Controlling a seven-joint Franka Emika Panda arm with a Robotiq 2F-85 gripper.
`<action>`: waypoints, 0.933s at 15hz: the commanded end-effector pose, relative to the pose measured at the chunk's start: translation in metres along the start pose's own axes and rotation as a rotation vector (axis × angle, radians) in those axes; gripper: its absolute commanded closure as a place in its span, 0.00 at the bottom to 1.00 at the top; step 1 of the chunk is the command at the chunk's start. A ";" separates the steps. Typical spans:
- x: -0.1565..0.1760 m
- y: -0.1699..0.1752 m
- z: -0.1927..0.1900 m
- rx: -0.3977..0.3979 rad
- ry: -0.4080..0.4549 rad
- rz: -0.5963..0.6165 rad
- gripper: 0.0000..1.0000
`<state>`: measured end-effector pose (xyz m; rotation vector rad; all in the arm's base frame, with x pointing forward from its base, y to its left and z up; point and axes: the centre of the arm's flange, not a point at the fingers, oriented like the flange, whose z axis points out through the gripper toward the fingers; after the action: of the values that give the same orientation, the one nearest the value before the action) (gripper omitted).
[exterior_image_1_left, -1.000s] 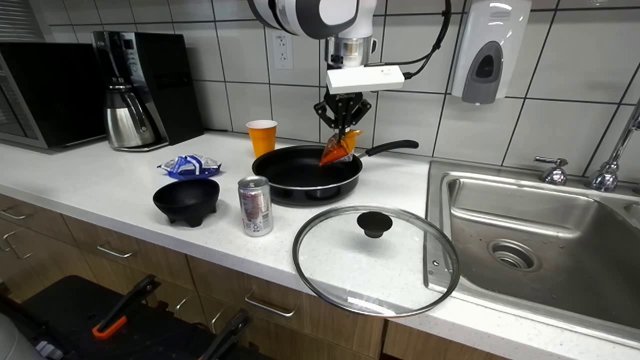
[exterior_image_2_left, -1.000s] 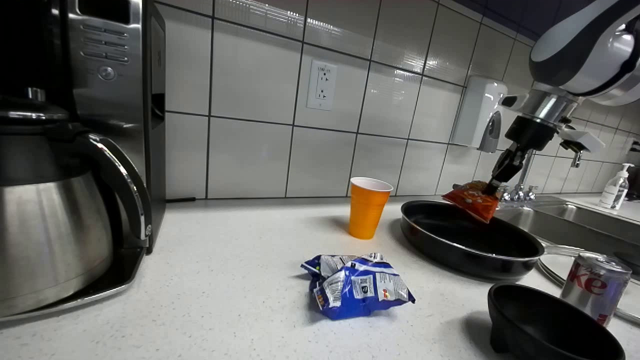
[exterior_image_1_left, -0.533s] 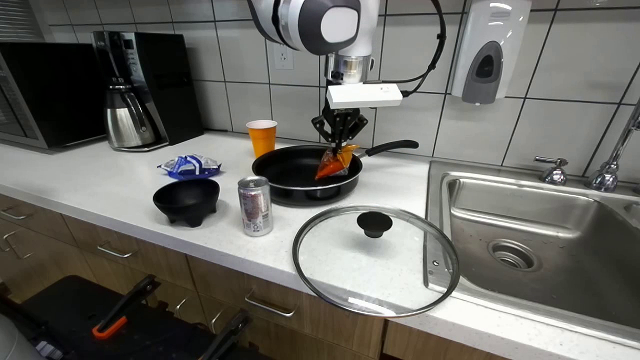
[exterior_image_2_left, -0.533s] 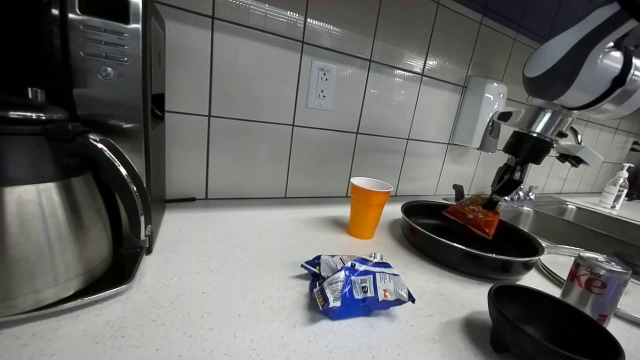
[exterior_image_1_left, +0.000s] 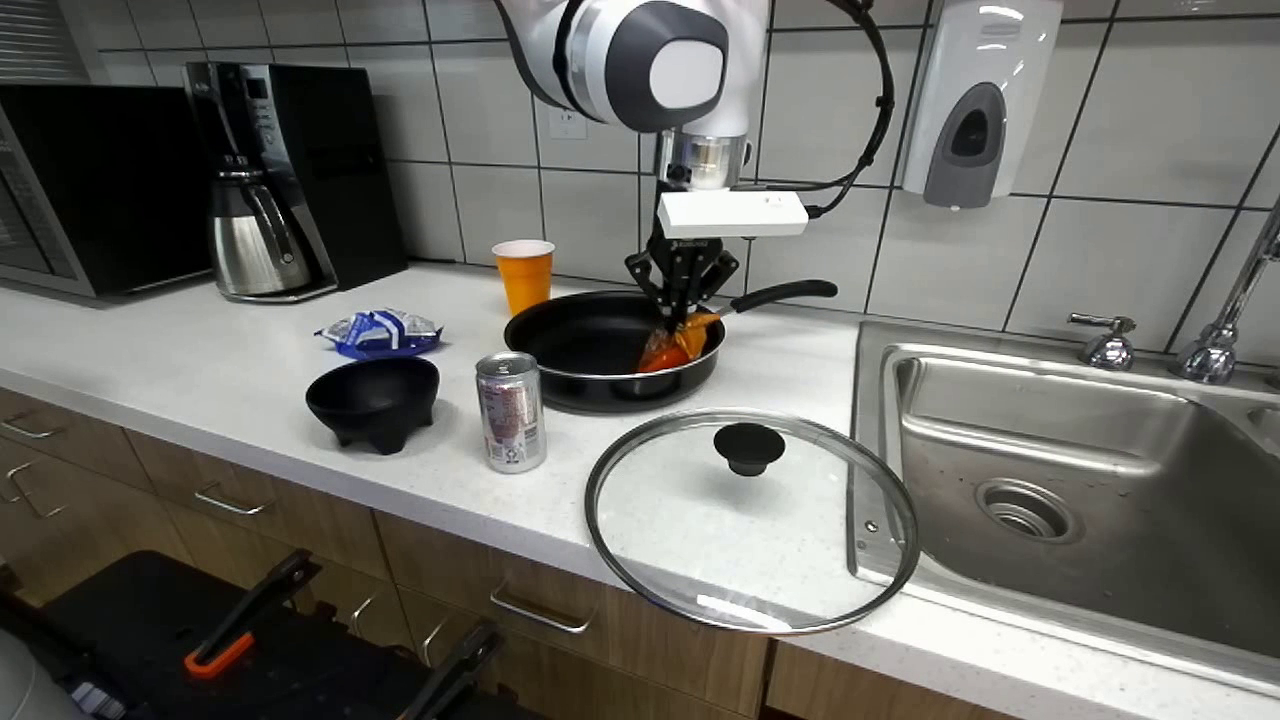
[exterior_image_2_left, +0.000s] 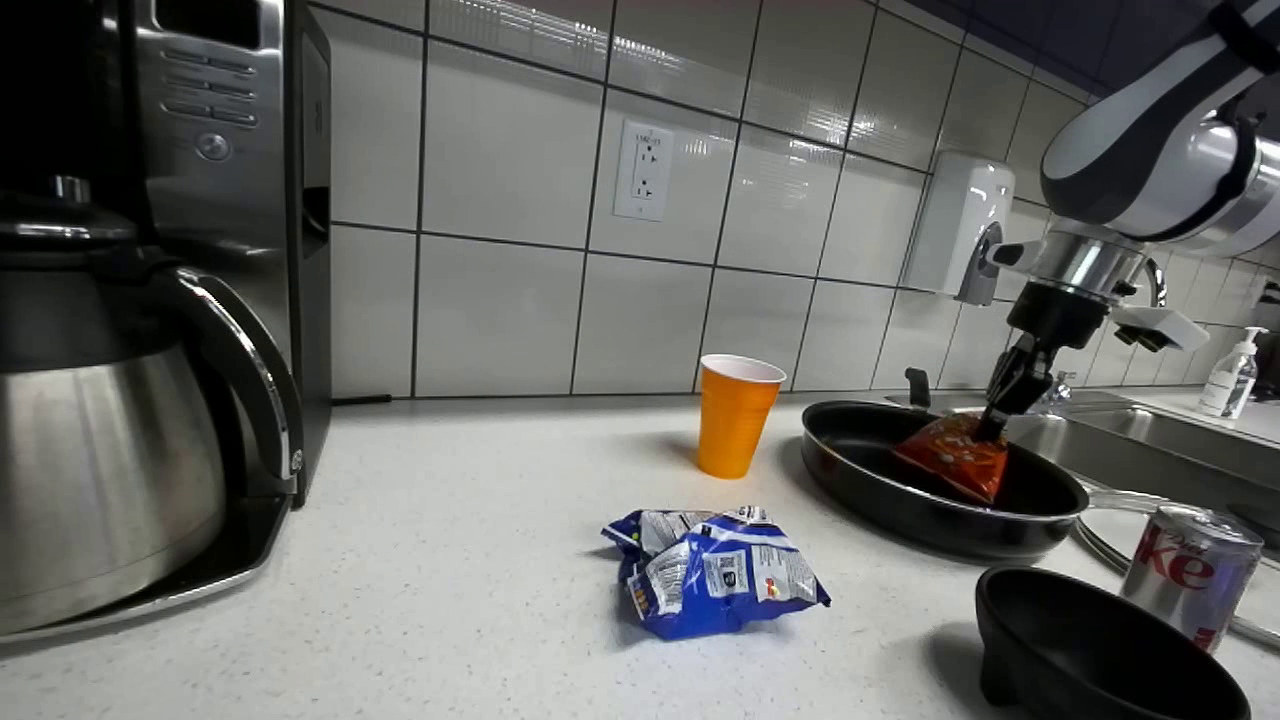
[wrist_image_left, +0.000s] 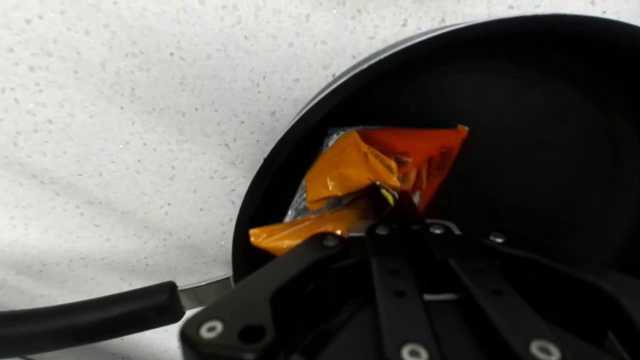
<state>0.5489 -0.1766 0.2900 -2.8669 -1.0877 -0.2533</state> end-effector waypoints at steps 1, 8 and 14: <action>-0.004 0.006 -0.009 0.005 -0.013 -0.012 0.60; -0.010 0.004 -0.032 -0.030 -0.009 -0.014 0.08; -0.008 -0.011 -0.054 0.021 -0.038 0.005 0.00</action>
<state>0.5417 -0.1878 0.3194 -2.8747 -1.1074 -0.2363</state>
